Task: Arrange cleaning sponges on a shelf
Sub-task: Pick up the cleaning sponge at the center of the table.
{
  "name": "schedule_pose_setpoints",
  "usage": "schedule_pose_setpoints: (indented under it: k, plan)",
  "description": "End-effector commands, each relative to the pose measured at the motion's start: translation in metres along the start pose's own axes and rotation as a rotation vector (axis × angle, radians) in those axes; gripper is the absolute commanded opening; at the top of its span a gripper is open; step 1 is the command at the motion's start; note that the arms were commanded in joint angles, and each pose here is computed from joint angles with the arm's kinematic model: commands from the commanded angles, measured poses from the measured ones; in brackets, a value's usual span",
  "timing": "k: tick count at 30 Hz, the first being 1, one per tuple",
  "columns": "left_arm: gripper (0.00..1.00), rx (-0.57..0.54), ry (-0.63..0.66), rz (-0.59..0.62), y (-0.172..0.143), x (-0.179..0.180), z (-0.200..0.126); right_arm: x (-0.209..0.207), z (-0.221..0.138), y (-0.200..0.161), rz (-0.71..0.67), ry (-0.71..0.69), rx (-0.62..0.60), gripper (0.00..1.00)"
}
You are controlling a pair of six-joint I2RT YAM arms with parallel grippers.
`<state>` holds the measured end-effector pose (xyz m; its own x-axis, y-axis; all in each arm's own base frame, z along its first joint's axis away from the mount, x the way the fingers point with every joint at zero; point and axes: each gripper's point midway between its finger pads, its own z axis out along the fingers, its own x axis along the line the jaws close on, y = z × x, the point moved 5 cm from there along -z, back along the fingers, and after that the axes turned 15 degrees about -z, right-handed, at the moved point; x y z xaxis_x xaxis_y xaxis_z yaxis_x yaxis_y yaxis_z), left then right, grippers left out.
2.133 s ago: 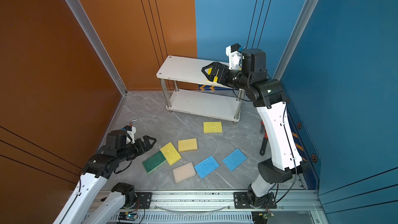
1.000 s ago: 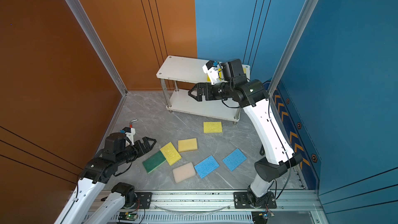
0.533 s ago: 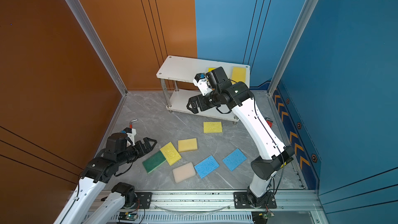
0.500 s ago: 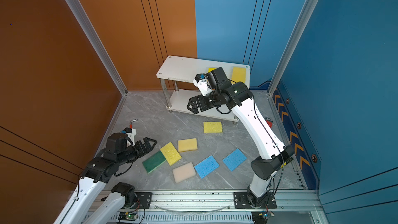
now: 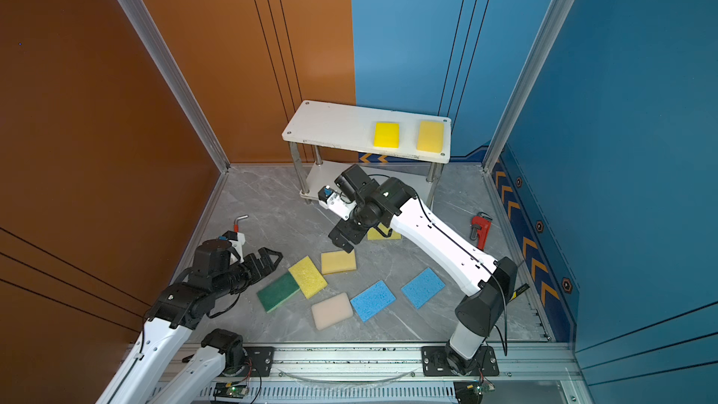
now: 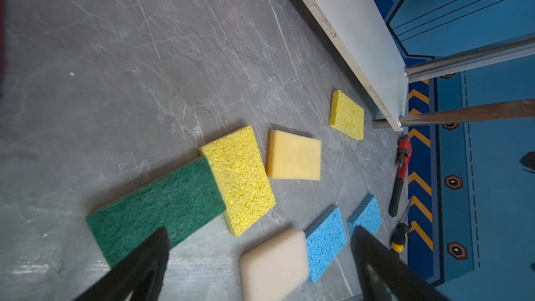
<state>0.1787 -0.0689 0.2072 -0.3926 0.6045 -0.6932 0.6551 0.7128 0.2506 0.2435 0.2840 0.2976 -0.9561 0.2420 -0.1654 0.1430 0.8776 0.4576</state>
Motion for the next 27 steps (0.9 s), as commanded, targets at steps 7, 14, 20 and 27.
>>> schedule_pose_setpoints:
  k: [7, 14, 20, 27]
  plan:
    - [0.98, 0.007, 0.027, -0.008, -0.001, 0.003, 0.01, 0.024, 0.025, -0.025, -0.306, 0.006, 0.086, 1.0]
    - [0.98, 0.011, 0.026, -0.007, -0.002, 0.003, 0.011, 0.032, 0.051, -0.04, -0.33, 0.059, 0.142, 1.0]
    - [0.98, 0.005, 0.028, -0.021, -0.004, 0.008, 0.011, 0.033, 0.072, -0.045, -0.362, 0.092, 0.183, 1.0]
    - [0.98, 0.01, 0.03, -0.011, -0.005, 0.008, 0.012, 0.027, 0.1, -0.04, -0.378, 0.094, 0.199, 1.0]
